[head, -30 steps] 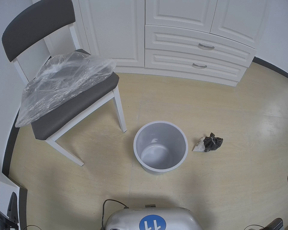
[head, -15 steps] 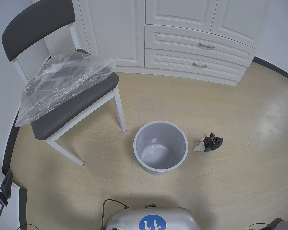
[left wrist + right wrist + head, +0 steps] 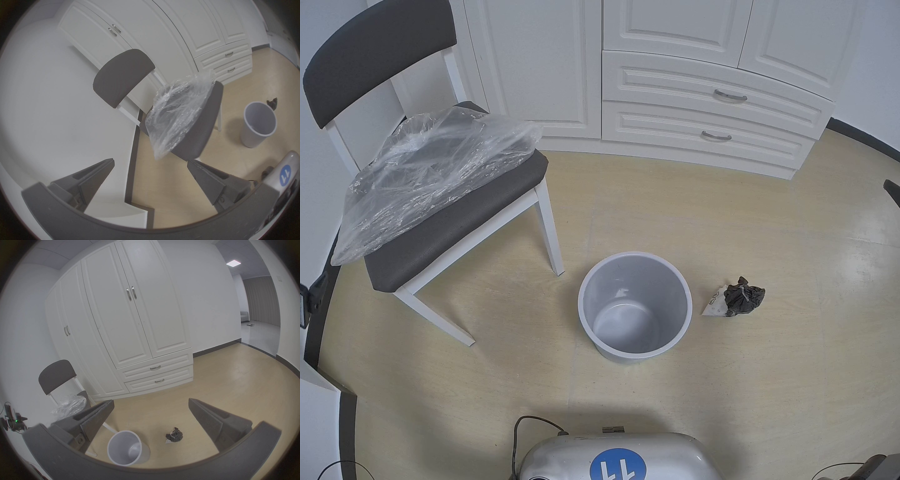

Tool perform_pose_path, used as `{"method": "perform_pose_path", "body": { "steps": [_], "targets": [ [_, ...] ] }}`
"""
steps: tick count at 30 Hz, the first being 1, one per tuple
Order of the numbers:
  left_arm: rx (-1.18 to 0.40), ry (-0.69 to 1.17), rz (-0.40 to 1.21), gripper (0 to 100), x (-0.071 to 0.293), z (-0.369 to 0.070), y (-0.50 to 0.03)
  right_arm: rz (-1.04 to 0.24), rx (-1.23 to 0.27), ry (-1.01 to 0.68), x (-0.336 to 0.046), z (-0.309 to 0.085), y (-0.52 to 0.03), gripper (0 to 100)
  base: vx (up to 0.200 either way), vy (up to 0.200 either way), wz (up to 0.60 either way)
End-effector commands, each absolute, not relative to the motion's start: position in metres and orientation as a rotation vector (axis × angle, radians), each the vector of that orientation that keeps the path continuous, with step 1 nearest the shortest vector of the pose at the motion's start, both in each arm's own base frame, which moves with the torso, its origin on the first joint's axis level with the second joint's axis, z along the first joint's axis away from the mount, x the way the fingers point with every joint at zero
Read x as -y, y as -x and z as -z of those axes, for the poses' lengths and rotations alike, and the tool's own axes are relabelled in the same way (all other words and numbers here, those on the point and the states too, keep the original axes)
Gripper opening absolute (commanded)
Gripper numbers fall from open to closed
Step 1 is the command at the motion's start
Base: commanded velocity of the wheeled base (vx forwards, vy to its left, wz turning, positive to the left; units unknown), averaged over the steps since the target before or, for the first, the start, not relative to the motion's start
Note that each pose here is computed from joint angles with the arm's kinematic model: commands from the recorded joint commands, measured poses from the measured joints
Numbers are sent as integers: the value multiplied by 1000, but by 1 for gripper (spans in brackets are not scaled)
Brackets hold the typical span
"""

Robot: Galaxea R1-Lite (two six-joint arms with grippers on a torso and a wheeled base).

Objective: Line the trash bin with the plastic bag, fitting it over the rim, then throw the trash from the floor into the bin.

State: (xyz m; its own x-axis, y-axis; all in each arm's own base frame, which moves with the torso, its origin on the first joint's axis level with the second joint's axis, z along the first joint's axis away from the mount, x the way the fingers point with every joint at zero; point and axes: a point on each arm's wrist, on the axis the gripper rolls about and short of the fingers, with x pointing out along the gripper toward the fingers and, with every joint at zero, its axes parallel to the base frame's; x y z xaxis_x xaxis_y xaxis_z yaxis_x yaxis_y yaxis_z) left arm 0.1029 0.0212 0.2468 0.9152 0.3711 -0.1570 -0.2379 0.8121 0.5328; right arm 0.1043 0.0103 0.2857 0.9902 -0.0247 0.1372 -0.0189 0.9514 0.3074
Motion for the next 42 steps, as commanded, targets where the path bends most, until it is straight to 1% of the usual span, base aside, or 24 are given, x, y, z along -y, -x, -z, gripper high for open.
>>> {"method": "perform_pose_path", "body": {
  "steps": [1, 9, 17, 23, 29, 42],
  "targets": [
    [-355, -569, -358, 100, -37, -243, -150, 2, 117, -320, -13, -285, -113, 100, 0, 0, 0],
    [-362, -567, -396, 100, -51, -235, -178, 2, 120, -320, -12, -285, -113, 100, 0, 0, 0],
    [-395, -548, -326, 100, -56, -226, -195, 3, 111, -319, -13, -284, -115, 100, 0, 0, 0],
    [-355, -549, -351, 100, -65, -223, -216, 2, 108, -318, -13, -283, -115, 100, 0, 0, 0],
    [-364, -553, -374, 100, -77, -214, -232, 2, 113, -319, -13, -284, -114, 100, 0, 0, 0],
    [-369, -544, -419, 100, -90, -212, -234, 13, 125, -321, -11, -286, -113, 100, 0, 0, 0]
  ]
}}
